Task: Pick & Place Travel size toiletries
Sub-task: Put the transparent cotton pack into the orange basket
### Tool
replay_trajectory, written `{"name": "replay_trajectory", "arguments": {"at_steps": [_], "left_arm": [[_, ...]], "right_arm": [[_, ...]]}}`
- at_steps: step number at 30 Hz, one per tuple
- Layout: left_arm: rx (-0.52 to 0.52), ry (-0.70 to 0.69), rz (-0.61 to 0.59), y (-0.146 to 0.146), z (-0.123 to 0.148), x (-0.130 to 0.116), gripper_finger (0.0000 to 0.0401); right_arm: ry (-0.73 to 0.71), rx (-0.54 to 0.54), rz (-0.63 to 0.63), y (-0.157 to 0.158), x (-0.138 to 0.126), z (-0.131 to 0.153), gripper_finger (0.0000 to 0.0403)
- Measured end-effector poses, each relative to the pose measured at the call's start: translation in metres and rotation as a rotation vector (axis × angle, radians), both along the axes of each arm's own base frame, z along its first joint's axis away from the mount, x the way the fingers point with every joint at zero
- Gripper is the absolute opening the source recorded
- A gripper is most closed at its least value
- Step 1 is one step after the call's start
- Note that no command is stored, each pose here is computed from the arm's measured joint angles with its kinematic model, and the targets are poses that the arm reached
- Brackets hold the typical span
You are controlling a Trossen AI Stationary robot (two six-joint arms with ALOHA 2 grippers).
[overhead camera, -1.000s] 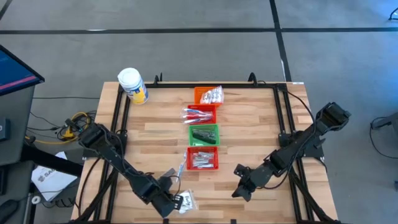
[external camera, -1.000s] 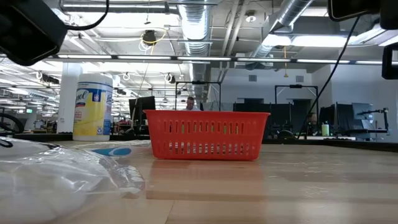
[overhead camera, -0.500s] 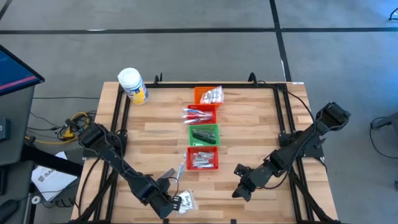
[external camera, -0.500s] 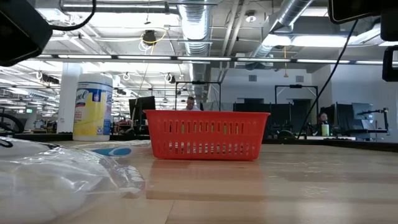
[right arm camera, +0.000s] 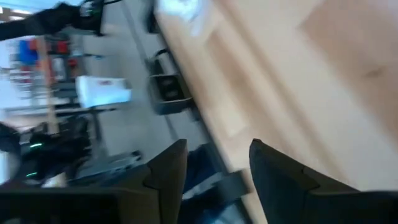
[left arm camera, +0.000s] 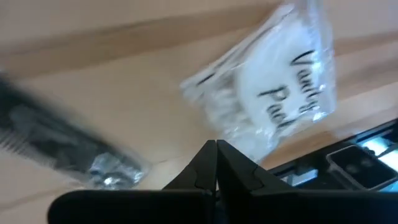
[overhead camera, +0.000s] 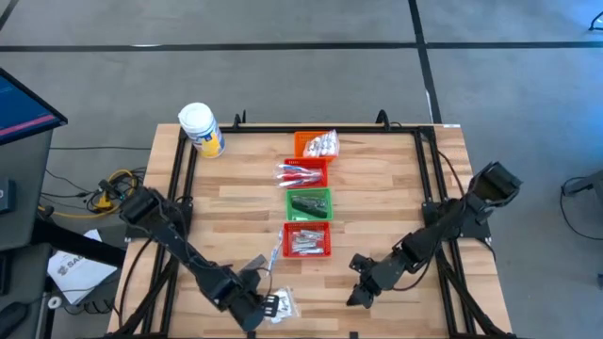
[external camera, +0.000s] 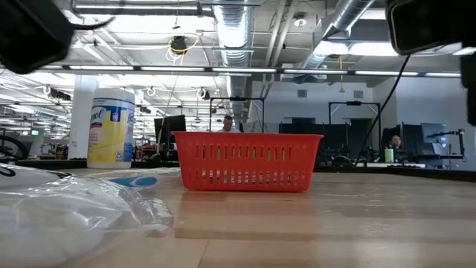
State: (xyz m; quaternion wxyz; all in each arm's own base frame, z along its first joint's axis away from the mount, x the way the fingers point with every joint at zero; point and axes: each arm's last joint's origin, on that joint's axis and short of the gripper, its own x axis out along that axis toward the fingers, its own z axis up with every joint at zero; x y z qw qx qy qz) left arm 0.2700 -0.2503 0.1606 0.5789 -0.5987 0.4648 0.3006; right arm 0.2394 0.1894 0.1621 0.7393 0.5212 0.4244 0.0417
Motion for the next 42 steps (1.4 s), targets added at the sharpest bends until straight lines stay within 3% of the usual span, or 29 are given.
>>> {"name": "replay_trajectory", "arguments": {"at_steps": [7, 15, 24, 33, 42], "left_arm": [[0.012, 0.032, 0.019, -0.003, -0.013, 0.001, 0.0001], [0.010, 0.016, -0.013, 0.005, -0.031, 0.020, 0.0001], [0.040, -0.016, -0.076, 0.021, -0.031, 0.036, 0.0001], [0.090, -0.101, -0.055, 0.042, -0.031, 0.056, 0.0001], [0.086, -0.178, -0.051, 0.026, -0.016, 0.060, 0.0001]], "right_arm": [[-0.010, 0.070, 0.026, 0.013, 0.006, -0.010, 0.0169], [-0.009, 0.054, 0.002, 0.004, 0.012, -0.011, 0.0162], [0.036, 0.039, -0.025, 0.000, 0.012, -0.015, 0.0167], [0.065, 0.038, -0.063, -0.004, 0.013, -0.017, 0.0184], [0.101, 0.087, -0.114, 0.005, 0.006, -0.017, 0.0201]]}}
